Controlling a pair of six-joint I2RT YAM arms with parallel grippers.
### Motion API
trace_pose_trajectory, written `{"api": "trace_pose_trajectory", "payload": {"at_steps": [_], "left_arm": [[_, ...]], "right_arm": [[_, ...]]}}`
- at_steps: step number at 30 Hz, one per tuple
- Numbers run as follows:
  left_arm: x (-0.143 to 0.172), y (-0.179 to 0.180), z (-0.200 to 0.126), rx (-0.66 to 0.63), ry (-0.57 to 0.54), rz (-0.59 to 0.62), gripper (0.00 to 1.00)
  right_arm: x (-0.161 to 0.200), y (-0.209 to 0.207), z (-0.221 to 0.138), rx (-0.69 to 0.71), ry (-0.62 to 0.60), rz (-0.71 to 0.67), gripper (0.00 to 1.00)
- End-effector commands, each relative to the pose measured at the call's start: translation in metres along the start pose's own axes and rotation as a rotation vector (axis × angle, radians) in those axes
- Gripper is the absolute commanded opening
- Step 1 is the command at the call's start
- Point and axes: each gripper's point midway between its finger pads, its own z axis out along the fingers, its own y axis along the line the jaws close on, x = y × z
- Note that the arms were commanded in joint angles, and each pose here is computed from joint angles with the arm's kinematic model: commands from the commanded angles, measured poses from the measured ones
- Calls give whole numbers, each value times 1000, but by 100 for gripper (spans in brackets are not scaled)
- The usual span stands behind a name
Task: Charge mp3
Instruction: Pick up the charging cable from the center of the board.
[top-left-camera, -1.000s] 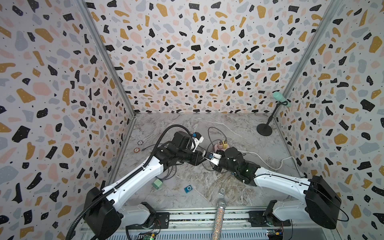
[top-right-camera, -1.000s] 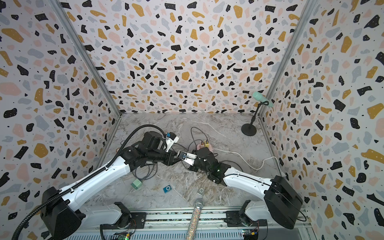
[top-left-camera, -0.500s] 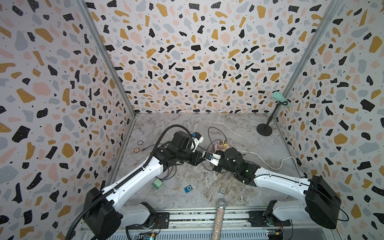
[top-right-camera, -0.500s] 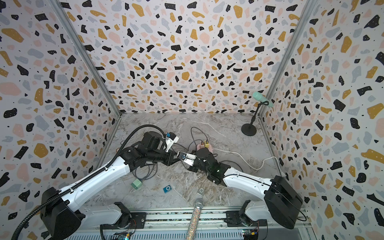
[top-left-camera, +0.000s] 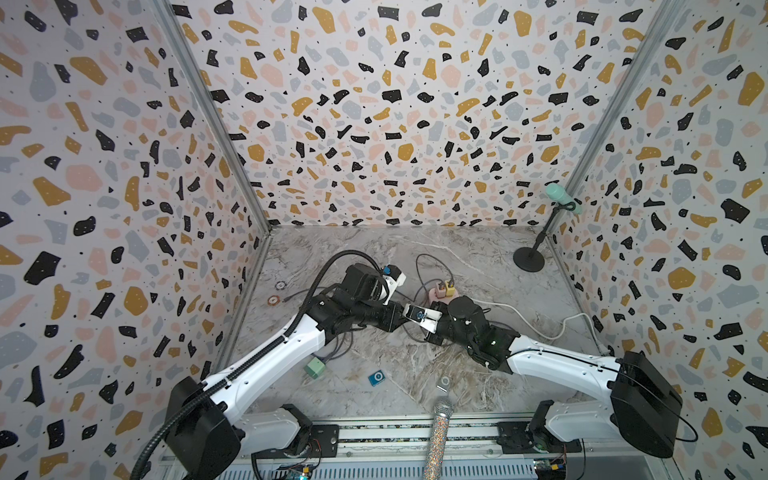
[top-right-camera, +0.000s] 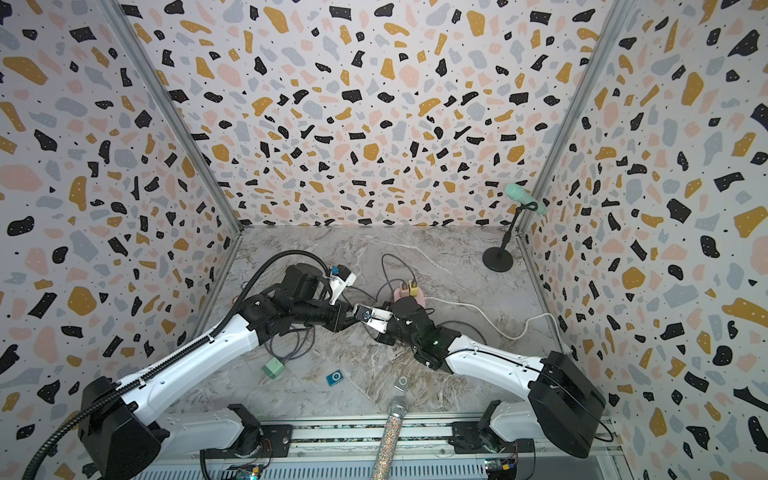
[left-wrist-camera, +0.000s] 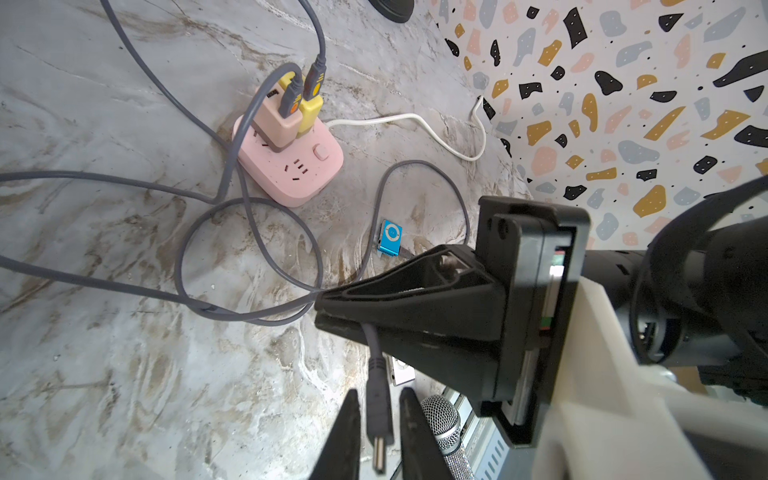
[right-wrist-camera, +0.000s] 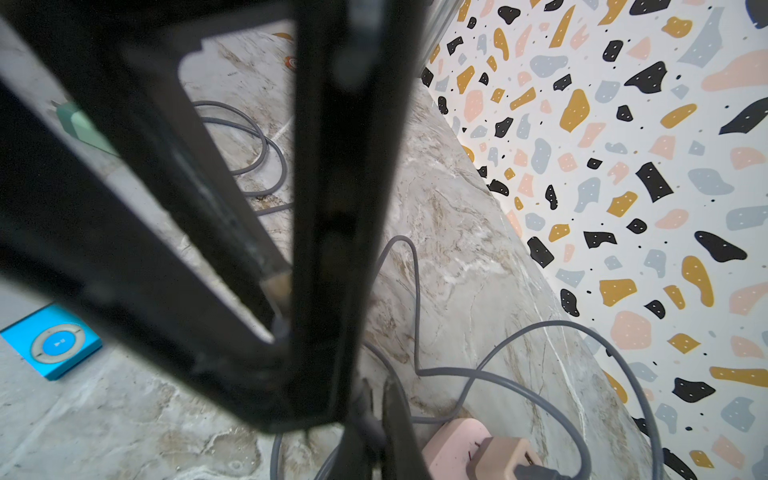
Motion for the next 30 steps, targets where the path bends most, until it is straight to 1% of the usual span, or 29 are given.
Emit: {"api": "trace_pose_trajectory", "payload": {"at_steps": [1,9,14,21,24,25,26,27,28,30], "left_arm": [[-5,-6,-6,30,-30,11,20],[-2,-4,-1,37,-21,4,18],[-2,-3,0,36,-21,0,14],[-6,-5,-7,27,-46,-5,14],[-7,-6,-8,26,-48,-6,10],[-7,-5,-9,23,-48,-7,10],[-7,-5,-9,20,-49,-7,9],[-8,-4,-10,14,-56,-7,9],[-10,-3,-12,6,-64,-10,9],[-16,-3,-16,-3,-89,-14,8]], "right_arm": [[-6,-4,-6,18,-8,-8,0],[-6,-2,-5,16,-5,-16,0],[-7,0,-4,12,-7,-24,0],[-3,3,-3,8,1,-27,0],[-5,1,-5,18,-6,-17,0],[-5,-2,-5,32,-8,-5,5],[-6,-6,-6,50,-10,8,16],[-8,-10,-7,72,-12,32,34],[-10,-15,-9,94,-18,56,45],[-16,-23,-14,128,-38,113,56]]}}
